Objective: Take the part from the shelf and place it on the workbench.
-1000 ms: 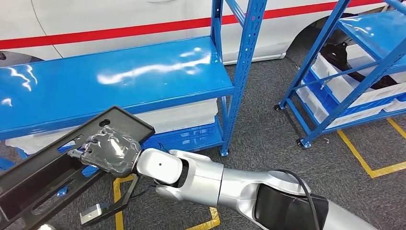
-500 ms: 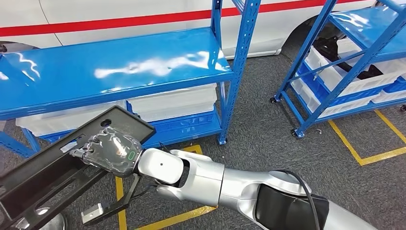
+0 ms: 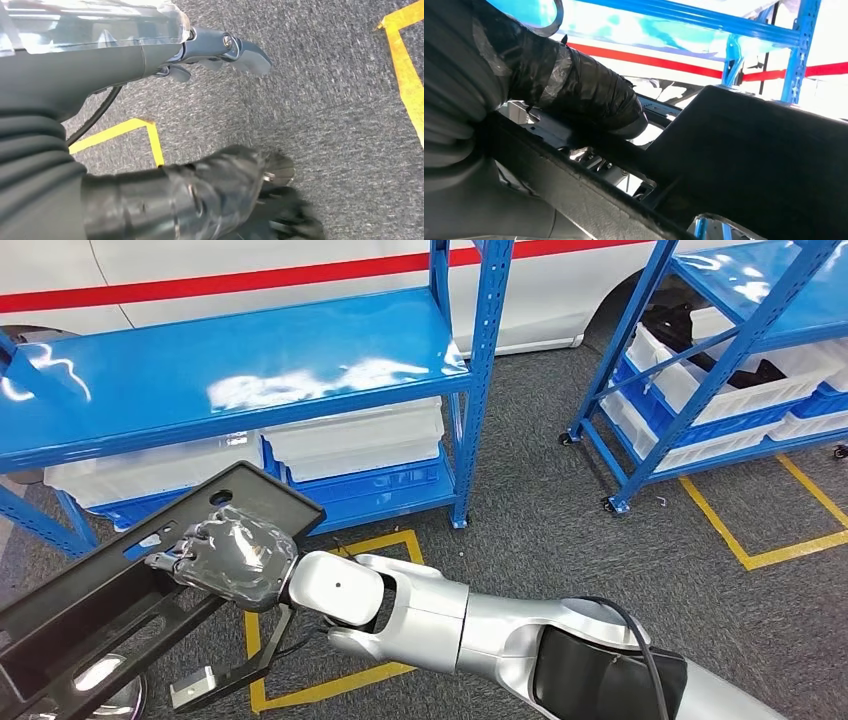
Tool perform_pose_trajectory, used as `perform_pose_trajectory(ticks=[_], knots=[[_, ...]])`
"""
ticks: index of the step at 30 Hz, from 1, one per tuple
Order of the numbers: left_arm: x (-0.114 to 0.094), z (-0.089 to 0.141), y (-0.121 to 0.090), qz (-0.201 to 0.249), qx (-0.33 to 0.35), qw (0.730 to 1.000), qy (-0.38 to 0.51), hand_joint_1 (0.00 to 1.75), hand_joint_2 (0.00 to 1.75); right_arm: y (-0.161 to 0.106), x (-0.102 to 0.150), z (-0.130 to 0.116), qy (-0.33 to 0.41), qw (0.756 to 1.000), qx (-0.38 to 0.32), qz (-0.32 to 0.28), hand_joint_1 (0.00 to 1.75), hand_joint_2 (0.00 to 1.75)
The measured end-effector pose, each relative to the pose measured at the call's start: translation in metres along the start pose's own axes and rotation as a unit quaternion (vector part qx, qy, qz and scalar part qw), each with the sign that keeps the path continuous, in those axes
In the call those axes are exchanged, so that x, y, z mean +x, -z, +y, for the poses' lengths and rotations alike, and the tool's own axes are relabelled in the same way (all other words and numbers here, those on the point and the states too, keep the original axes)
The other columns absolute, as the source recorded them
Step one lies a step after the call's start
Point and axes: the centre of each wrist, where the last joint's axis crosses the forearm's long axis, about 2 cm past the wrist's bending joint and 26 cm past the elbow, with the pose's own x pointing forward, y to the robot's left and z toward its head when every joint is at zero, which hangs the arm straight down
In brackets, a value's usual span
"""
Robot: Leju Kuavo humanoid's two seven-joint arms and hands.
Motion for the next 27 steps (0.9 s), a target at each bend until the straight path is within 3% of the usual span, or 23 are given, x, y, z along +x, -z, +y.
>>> perform_pose_trajectory(ticks=[27], knots=[[0.0007,0.0005,0.0003,-0.004,0.006,1.000,0.015,0.00,1.75,-0.0009,0.0001,-0.0016,-0.033,0.999,-0.018,-0.010,1.75,1.75]])
